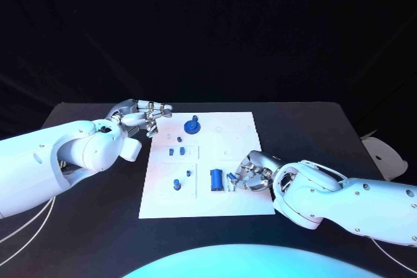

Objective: Assemble the parts on the task board

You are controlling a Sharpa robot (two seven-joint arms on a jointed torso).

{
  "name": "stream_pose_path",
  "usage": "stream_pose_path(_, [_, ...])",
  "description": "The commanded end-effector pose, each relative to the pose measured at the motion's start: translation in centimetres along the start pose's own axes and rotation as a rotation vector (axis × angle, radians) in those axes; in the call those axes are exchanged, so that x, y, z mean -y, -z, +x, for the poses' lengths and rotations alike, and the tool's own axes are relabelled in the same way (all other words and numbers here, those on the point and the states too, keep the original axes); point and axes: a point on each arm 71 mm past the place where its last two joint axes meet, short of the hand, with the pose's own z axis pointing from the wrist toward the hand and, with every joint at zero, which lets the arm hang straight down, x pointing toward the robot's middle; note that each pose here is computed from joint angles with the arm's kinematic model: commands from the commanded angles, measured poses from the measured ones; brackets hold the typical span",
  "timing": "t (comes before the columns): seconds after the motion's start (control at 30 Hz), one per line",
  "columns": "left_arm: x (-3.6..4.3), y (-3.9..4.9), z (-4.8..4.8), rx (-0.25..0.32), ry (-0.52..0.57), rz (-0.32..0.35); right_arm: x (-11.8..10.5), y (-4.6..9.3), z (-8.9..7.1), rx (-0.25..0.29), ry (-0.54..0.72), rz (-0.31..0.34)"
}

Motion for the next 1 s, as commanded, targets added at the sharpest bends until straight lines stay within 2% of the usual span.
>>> stream_pose_path(0.03, [0.13,-0.01,0.35,-0.025,0.003,0.009,0.23,-0.14,0.56,-0.055,0.015,0.027])
stream_pose_path(0.57, [0.12,0.09,0.33,-0.031,0.001,0.005,0.14,-0.45,0.86,-0.066,0.038,0.044])
stream_pose_path(1.0, [0.12,0.11,0.32,-0.032,0.001,0.005,-0.16,-0.63,0.76,-0.036,0.037,0.029])
